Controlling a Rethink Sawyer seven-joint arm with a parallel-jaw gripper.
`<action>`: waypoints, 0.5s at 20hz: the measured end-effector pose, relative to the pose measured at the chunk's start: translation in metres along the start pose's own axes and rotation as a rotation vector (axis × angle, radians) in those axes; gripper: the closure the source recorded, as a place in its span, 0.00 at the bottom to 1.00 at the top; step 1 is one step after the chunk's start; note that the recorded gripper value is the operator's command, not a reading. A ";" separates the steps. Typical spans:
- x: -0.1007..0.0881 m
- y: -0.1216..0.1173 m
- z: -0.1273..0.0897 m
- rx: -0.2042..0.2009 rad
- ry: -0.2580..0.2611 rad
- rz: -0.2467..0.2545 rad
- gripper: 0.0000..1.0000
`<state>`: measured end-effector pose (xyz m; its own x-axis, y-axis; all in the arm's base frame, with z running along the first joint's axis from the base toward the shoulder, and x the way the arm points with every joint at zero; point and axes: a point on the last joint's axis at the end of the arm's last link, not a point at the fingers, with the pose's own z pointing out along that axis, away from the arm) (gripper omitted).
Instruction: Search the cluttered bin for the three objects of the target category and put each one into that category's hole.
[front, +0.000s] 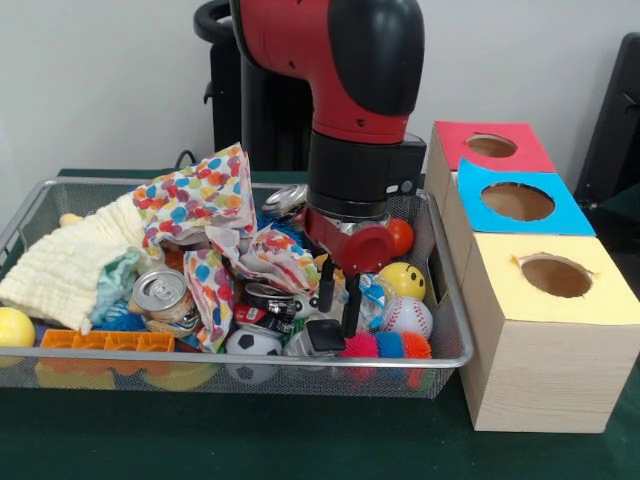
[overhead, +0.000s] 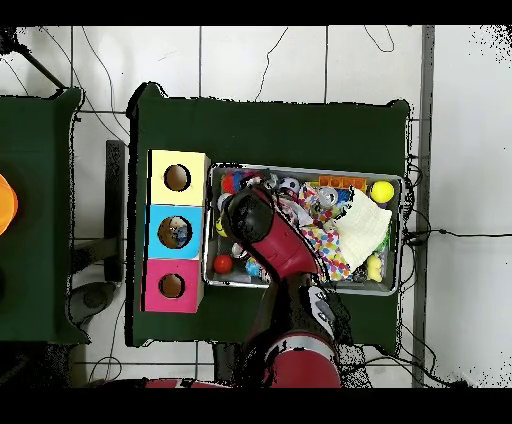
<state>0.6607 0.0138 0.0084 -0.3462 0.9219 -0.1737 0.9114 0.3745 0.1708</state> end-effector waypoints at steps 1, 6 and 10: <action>0.000 0.000 0.000 0.000 0.000 -0.002 0.00; -0.004 -0.003 0.001 0.000 0.001 -0.006 0.00; -0.004 -0.002 0.002 -0.004 0.009 -0.003 0.00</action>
<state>0.6610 0.0092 0.0066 -0.3507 0.9217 -0.1659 0.9096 0.3774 0.1740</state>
